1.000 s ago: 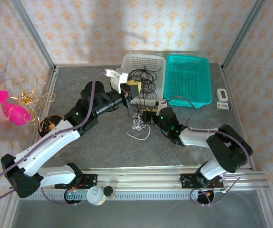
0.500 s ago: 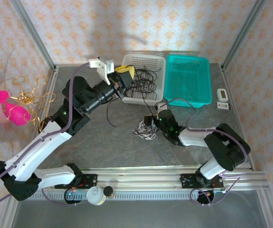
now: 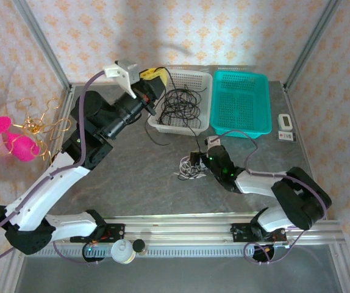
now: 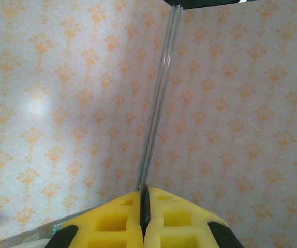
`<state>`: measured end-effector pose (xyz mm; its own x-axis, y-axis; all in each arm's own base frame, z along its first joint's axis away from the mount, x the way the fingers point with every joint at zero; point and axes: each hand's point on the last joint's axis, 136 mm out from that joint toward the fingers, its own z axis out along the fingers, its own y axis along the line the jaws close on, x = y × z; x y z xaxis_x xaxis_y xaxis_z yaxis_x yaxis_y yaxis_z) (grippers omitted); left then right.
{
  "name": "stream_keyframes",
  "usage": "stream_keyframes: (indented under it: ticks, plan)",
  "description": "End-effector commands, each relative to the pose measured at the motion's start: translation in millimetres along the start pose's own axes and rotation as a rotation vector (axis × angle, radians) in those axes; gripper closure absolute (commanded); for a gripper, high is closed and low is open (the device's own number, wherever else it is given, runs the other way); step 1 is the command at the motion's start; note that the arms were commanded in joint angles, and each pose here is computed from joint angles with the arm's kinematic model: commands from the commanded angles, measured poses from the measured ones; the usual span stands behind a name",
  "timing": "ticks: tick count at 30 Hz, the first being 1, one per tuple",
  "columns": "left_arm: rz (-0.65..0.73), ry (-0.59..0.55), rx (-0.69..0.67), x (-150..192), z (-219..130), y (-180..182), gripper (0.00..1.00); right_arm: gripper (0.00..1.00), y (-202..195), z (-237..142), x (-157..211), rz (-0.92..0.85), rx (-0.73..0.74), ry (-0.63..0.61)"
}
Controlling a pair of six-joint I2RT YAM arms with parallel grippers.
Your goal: Untangle the cables
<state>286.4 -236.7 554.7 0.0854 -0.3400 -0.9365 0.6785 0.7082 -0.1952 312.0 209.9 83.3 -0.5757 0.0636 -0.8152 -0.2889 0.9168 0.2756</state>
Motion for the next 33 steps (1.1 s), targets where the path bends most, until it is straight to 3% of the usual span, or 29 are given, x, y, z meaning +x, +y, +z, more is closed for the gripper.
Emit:
stream_keyframes:
  ticks: [1,7,22,33]
  plan:
    - [0.051,-0.069,-0.025,-27.0,-5.5,0.2,1.00,0.26,-3.0,-10.3,-5.9,-0.028,0.012,-0.030]
    - [0.125,-0.096,-0.052,-61.7,-6.4,-2.2,1.00,0.18,-12.9,-22.0,-14.2,-0.045,0.057,-0.079]
    - [0.223,-0.349,0.006,-151.0,-18.5,-27.9,1.00,0.26,-27.7,8.7,41.7,-0.041,0.096,0.077]
    - [0.289,-0.416,-0.055,-170.3,-3.8,-22.4,1.00,0.23,-27.5,2.7,35.8,-0.036,0.096,0.059]
